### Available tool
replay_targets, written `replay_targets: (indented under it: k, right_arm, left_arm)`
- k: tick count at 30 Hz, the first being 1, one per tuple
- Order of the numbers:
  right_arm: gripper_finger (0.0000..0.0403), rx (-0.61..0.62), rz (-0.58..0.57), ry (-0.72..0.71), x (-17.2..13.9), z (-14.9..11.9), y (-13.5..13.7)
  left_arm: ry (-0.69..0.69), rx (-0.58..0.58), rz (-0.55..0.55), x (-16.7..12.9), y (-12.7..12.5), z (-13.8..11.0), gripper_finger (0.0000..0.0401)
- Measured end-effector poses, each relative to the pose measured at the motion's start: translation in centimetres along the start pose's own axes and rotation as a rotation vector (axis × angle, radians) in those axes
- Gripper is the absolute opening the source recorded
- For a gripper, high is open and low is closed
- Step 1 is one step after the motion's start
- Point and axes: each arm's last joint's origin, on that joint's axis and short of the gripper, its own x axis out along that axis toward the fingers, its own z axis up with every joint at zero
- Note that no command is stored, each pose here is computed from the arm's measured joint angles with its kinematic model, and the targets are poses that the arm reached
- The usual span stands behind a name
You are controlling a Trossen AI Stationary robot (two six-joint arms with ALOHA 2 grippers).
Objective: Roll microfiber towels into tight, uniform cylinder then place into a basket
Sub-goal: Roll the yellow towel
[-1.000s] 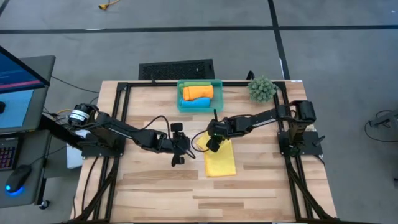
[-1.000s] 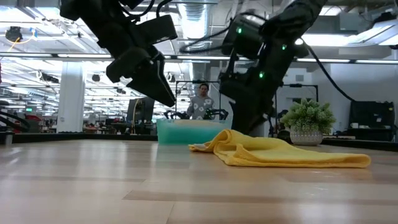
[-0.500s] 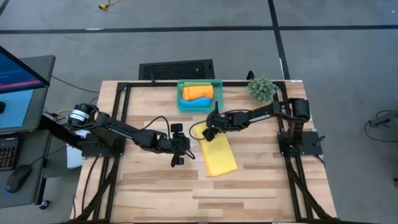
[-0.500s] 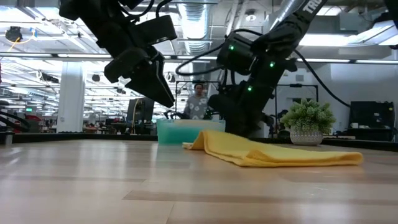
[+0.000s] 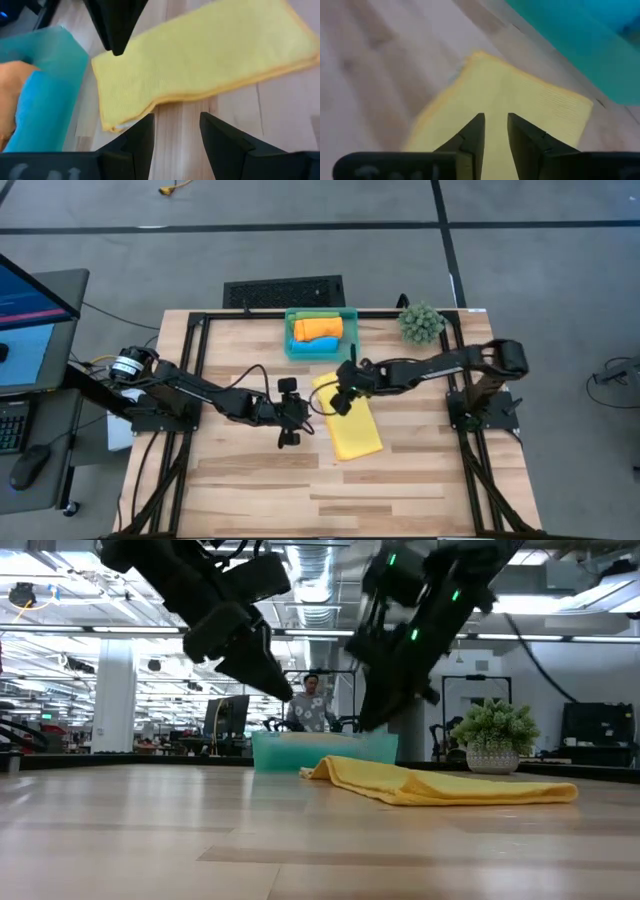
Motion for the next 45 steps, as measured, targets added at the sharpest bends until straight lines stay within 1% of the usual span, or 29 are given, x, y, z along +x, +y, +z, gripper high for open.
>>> replay_targets:
  k: [2, 3, 9, 11, 13, 15, 18, 22, 24, 31, 37, 41, 45]
  right_arm:
    - [0.0107, -0.026, 0.011, -0.011, -1.9, -0.1, 0.6]
    - [0.0107, -0.041, -0.002, -0.015, -2.9, -0.2, 0.7]
    - [0.0107, -0.161, -0.163, -0.015, -8.1, -2.3, 1.2]
    - [0.0107, -0.184, -0.188, -0.01, -9.4, -3.1, 1.4]
    - [0.0107, -0.209, -0.19, -0.027, -10.4, -4.0, 1.7]
    - [0.0107, -0.238, -0.192, -0.024, -11.0, -5.0, 1.8]
    - [0.0107, -0.263, -0.199, -0.049, -11.3, -6.0, 2.2]
    - [0.0107, -0.308, -0.203, -0.03, -11.1, -7.3, 2.2]
    - [0.0107, -0.319, -0.216, -0.015, -11.1, -7.4, 2.0]
    - [0.0107, -0.291, -0.23, -0.019, -10.9, -6.9, 1.6]
    - [0.0107, -0.257, -0.229, -0.035, -10.6, -6.4, 1.4]
    - [0.0107, -0.253, -0.227, -0.037, -10.6, -6.4, 1.4]
    - [0.0107, -0.25, -0.224, -0.041, -10.5, -6.3, 1.4]
  left_arm:
    - [-0.033, -0.009, 0.0, 0.0, 0.0, 0.3, 0.0151]
    - [-0.049, -0.009, 0.001, 0.0, 0.0, 0.5, 0.0151]
    - [-0.117, -0.016, 0.003, 0.1, 0.0, 1.2, 0.0151]
    - [-0.148, -0.015, 0.001, 0.5, -0.2, 1.4, 0.0151]
    - [-0.192, -0.006, -0.027, 1.3, -0.7, 1.6, 0.0151]
    - [-0.208, 0.027, -0.03, 2.4, -1.2, 1.4, 0.0151]
    - [-0.241, 0.047, -0.013, 4.0, -1.6, 1.2, 0.0151]
    - [-0.3, 0.006, -0.006, 5.8, -1.6, 1.1, 0.0151]
    - [-0.324, -0.016, -0.026, 6.5, -1.5, 1.0, 0.0151]
    - [-0.316, -0.113, -0.129, 8.6, -1.5, -0.1, 0.0151]
    - [-0.273, -0.155, -0.151, 10.0, -1.9, -0.5, 0.0151]
    - [-0.186, -0.131, -0.148, 11.0, -2.3, -0.6, 0.0151]
    - [-0.085, -0.098, -0.15, 11.4, -2.4, 0.0, 0.0151]
